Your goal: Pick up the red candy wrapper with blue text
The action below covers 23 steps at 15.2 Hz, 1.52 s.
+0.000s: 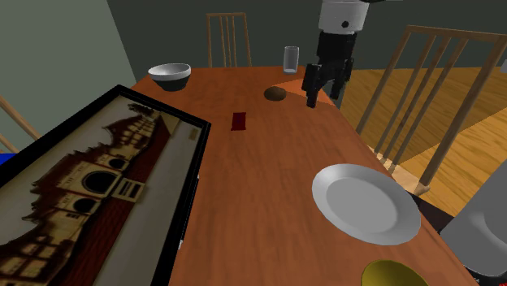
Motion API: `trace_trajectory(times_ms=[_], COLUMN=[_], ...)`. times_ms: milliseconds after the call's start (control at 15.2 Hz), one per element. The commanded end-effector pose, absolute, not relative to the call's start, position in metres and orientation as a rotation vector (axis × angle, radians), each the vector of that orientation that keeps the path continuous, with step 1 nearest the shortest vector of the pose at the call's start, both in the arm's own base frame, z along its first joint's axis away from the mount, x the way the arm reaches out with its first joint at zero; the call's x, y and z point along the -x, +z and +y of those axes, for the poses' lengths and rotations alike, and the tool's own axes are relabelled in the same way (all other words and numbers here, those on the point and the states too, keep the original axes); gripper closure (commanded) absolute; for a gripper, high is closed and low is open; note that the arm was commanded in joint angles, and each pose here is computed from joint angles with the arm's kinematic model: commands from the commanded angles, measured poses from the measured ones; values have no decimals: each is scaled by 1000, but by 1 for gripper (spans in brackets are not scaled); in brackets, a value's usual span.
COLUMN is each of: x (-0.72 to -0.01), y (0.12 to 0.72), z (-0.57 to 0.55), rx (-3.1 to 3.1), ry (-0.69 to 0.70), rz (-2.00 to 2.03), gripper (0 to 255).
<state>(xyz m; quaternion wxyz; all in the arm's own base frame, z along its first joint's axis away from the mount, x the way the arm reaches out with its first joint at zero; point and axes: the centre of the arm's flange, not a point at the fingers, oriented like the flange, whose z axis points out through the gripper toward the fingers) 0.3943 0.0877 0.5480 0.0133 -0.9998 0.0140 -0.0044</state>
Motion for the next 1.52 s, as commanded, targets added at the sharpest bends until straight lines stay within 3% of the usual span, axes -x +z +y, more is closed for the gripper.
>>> trace_trajectory(times_ms=[0, 1452], x=[-415, -645], y=[539, 451], z=[101, 185], rx=[3109, 2966], ry=[-15, -24], rz=[123, 848], gripper=[0, 0])
